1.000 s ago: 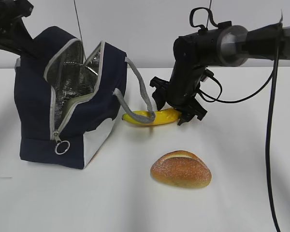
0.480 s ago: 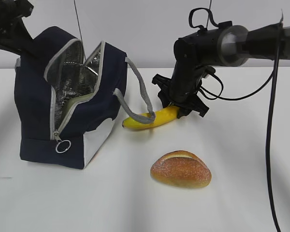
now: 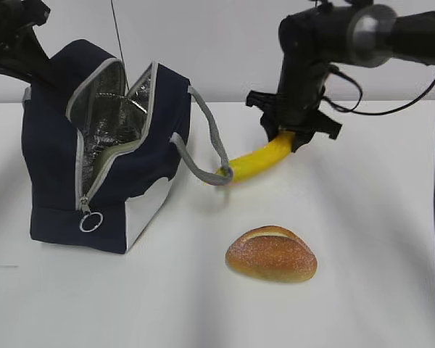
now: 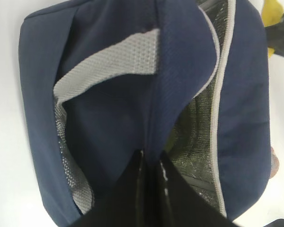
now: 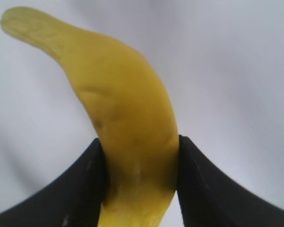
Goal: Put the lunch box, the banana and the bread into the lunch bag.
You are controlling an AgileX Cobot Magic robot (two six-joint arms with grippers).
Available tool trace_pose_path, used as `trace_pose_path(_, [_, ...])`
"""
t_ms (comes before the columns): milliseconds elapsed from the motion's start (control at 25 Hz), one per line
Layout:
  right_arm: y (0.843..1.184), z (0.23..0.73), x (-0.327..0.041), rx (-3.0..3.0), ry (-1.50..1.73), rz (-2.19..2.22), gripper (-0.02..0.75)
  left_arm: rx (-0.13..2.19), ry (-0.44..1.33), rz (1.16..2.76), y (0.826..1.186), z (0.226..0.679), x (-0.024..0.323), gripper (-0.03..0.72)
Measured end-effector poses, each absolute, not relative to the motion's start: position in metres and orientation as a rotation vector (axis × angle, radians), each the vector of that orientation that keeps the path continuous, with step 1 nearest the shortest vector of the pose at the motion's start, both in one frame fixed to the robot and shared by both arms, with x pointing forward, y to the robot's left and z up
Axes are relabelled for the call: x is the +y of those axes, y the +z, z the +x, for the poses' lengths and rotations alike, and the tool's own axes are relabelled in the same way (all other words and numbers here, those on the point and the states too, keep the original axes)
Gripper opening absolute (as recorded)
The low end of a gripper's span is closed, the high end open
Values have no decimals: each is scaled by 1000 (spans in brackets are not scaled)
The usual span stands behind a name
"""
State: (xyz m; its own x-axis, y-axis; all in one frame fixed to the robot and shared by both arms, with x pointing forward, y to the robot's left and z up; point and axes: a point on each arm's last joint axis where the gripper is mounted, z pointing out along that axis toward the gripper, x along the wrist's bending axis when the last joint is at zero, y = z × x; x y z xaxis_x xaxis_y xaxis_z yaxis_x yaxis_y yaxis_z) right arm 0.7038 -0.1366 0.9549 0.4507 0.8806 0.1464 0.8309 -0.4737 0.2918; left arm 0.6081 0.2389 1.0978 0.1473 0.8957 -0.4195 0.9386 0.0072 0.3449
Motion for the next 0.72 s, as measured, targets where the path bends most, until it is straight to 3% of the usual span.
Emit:
trace_pose_path(240, [1001,719,-179,1662,325,2351,344,1747,-102,1886,1098,608,239,-15])
trace_pose_path(720, [1086,718,-148,2000,849,2131,344,1747,-104,1884,1098,608,239,-15])
